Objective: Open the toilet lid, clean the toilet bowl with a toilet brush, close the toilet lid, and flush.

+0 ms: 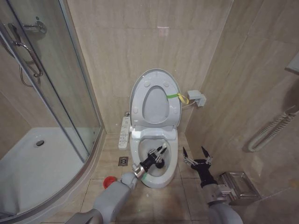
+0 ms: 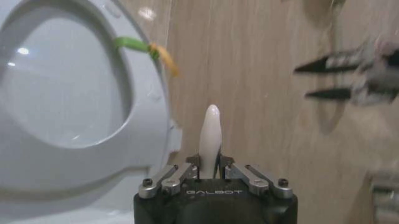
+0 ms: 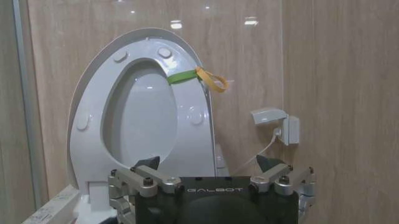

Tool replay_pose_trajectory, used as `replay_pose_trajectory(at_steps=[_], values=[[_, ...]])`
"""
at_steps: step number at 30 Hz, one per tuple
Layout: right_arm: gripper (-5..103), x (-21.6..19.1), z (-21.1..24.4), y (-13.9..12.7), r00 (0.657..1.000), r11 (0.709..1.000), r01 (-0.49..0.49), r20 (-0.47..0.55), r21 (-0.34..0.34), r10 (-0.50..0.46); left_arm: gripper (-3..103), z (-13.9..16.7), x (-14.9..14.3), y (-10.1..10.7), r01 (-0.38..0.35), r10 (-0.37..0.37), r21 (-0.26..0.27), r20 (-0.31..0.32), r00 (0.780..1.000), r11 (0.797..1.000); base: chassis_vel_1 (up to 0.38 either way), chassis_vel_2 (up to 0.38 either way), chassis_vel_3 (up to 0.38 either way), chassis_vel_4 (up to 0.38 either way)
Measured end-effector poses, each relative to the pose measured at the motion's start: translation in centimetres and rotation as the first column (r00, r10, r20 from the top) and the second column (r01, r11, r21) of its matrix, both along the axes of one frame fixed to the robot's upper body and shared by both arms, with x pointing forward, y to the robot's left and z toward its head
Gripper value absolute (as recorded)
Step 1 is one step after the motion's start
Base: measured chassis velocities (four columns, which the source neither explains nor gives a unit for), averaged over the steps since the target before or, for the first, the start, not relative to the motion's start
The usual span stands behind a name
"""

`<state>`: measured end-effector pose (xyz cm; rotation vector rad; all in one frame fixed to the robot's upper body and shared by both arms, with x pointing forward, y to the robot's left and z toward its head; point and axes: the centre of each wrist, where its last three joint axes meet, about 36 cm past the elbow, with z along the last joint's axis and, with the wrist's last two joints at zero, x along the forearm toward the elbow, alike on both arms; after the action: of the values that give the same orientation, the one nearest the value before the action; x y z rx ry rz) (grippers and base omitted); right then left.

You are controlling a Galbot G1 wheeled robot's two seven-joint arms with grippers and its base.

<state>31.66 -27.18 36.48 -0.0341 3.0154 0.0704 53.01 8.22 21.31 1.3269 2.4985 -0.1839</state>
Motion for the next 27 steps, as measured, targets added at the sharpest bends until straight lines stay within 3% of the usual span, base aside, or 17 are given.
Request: replay_pose_trajectory(at_steps=[2,5,12,15,19,27], values=[[100,0.0,0.0,0.0,1.0,1.0,0.0,0.0,0.0,0.0,19,0.1,-1.3,-1.2,0.028,-0.028,-0.038,-0.01,1.0,0.999,0.0,0.0,0.0,0.0],[100,0.0,0.0,0.0,1.0,1.0,0.0,0.0,0.0,0.0,19,-0.2,-2.1,-1.6,0.042,-0.043,-0.045,-0.019,0.999,0.998,0.0,0.0,0.0,0.0],[100,0.0,0.0,0.0,1.0,1.0,0.0,0.0,0.0,0.0,19,-1.7,-1.3,0.1,0.034,-0.033,0.003,-0.041,0.999,0.999,0.0,0.0,0.0,0.0],[100,0.0,0.0,0.0,1.0,1.0,0.0,0.0,0.0,0.0,19,-1.3,0.2,1.7,0.022,-0.021,0.039,-0.021,1.0,0.999,0.0,0.0,0.0,0.0],[100,0.0,0.0,0.0,1.0,1.0,0.0,0.0,0.0,0.0,19,-0.5,0.8,1.7,0.025,-0.025,0.041,0.005,1.0,0.999,0.0,0.0,0.0,0.0],[100,0.0,0.0,0.0,1.0,1.0,0.0,0.0,0.0,0.0,19,0.3,-2.2,-2.6,0.083,-0.084,-0.084,-0.012,0.996,0.993,0.0,0.0,0.0,0.0]])
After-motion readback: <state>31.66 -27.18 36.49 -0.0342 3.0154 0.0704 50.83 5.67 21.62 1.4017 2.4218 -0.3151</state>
